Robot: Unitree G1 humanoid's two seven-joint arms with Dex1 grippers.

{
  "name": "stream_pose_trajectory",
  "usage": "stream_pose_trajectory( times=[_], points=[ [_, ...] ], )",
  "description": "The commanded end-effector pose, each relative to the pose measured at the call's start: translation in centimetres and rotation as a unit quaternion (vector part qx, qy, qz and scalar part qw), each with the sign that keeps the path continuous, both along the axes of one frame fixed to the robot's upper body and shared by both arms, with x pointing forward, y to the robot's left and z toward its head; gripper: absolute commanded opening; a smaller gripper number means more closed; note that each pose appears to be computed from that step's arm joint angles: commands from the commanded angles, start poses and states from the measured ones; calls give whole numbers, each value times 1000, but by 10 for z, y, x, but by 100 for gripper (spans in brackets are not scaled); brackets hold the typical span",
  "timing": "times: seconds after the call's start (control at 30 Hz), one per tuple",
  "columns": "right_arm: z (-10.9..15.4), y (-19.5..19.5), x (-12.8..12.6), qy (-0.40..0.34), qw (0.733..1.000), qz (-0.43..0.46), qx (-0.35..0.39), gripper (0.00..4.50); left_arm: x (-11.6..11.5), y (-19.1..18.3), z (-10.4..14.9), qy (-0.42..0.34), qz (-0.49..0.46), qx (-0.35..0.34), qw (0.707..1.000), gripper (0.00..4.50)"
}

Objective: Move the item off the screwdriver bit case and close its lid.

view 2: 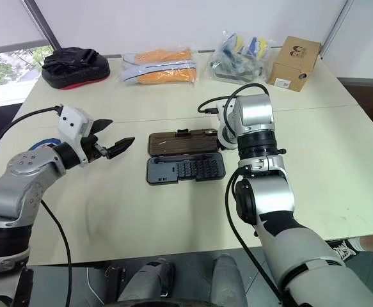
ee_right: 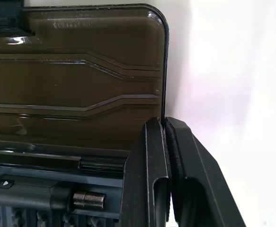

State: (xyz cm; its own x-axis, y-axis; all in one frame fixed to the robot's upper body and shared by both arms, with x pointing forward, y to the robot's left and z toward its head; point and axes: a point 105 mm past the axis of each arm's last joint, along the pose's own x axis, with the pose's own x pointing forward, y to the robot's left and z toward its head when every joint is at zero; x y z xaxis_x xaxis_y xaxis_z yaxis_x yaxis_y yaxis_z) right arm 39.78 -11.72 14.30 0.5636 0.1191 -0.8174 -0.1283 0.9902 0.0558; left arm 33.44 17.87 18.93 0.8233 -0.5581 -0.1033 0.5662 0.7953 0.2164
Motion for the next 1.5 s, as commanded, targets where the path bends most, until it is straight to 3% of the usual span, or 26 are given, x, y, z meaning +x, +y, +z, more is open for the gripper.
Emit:
stream_pose_trajectory(
  times=[0.03, 0.13, 0.33, 0.53, 1.03, 1.5],
  points=[
    [-1, 10, -4, 3, 1000, 13, 18, 7, 0, 0, 13, -27, -2, 9, 1000, 450],
    [-2, 18, -6, 1, 999, 40, 23, 7, 0, 1, 13, -28, 0, 8, 1000, 450],
    [-8, 37, -26, 27, 983, 182, 24, 7, 1, 1, 14, -31, -1, 11, 999, 450],
    [-10, 27, -34, 53, 979, 198, 12, 7, 1, 0, 15, -32, -1, 10, 999, 450],
    [-13, -29, -33, 51, 997, 57, -10, 7, 1, -4, 13, -33, -5, 13, 999, 450],
    [-20, -55, -62, 61, 997, 32, -25, 7, 5, -5, 15, -36, -13, 17, 999, 450]
  ],
)
